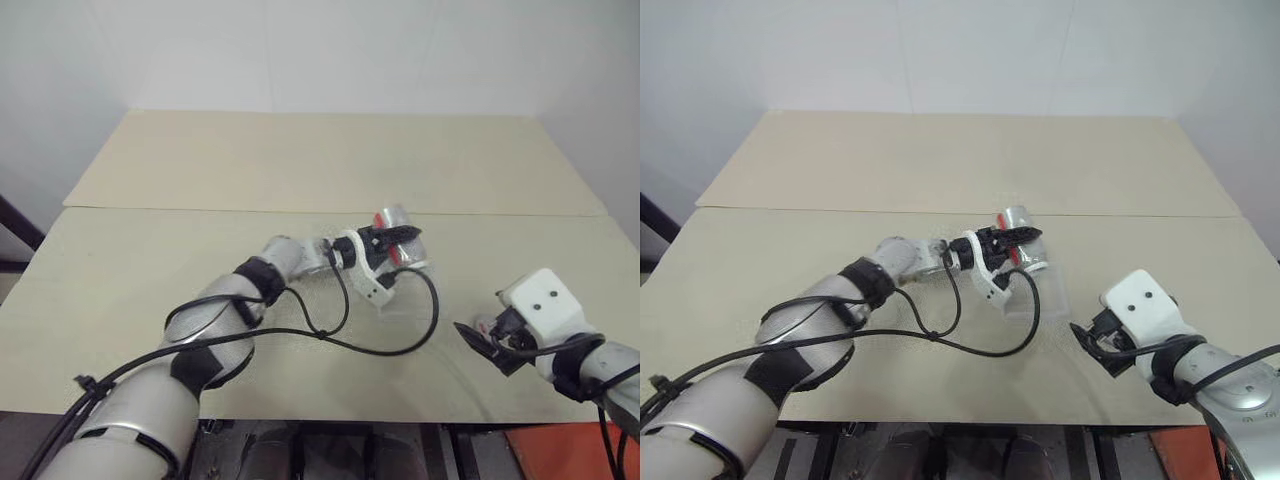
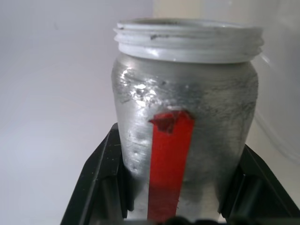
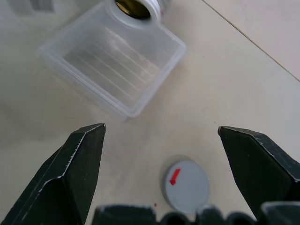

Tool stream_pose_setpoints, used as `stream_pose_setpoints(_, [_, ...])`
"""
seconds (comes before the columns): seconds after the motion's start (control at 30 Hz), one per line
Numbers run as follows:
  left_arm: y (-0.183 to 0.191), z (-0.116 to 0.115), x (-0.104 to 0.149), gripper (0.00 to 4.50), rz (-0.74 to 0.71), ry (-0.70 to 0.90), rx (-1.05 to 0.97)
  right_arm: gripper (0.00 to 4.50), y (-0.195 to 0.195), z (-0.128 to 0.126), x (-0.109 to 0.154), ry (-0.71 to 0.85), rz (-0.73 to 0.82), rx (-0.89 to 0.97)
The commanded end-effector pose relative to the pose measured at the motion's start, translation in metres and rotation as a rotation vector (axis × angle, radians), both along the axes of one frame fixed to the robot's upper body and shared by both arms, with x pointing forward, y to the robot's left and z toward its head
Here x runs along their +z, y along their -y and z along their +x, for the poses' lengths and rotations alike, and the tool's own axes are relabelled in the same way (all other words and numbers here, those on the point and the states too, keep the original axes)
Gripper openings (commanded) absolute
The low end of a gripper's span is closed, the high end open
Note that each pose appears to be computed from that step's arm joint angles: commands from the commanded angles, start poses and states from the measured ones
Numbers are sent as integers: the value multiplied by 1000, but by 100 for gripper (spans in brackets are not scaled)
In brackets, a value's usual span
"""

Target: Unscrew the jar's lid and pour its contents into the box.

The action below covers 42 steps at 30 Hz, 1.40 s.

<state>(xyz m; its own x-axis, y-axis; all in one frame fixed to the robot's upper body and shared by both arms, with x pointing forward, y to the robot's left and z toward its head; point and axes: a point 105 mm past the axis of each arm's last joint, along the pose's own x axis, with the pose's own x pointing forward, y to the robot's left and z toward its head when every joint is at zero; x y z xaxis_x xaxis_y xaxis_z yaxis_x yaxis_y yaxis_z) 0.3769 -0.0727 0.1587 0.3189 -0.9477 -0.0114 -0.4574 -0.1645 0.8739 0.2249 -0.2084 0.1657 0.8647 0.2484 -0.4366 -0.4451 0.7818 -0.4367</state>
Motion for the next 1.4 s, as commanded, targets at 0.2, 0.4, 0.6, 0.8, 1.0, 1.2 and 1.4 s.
stream_pose_setpoints(0.2, [19,-10,25,196,8,262,-162,446,0,-3,8,48,-4,-17])
stream_pose_setpoints(0.4, [11,-2,31,196,22,287,-138,446,0,-3,4,45,-6,-27])
stream_pose_setpoints(0.6, [3,4,40,196,-258,-173,-10,446,-3,-1,2,47,2,-27])
stream_pose_setpoints(0.8, [-20,21,40,196,-674,-1081,104,446,-4,4,5,67,20,-19])
stream_pose_setpoints(1.0, [-42,22,34,196,-750,-1284,154,446,-7,10,2,68,23,-3])
stream_pose_setpoints(1.2, [-43,18,49,196,-569,-820,185,446,-6,13,1,75,8,2])
stream_pose_setpoints(1.4, [-27,10,58,196,-295,-233,80,446,-7,12,-2,76,-11,6])
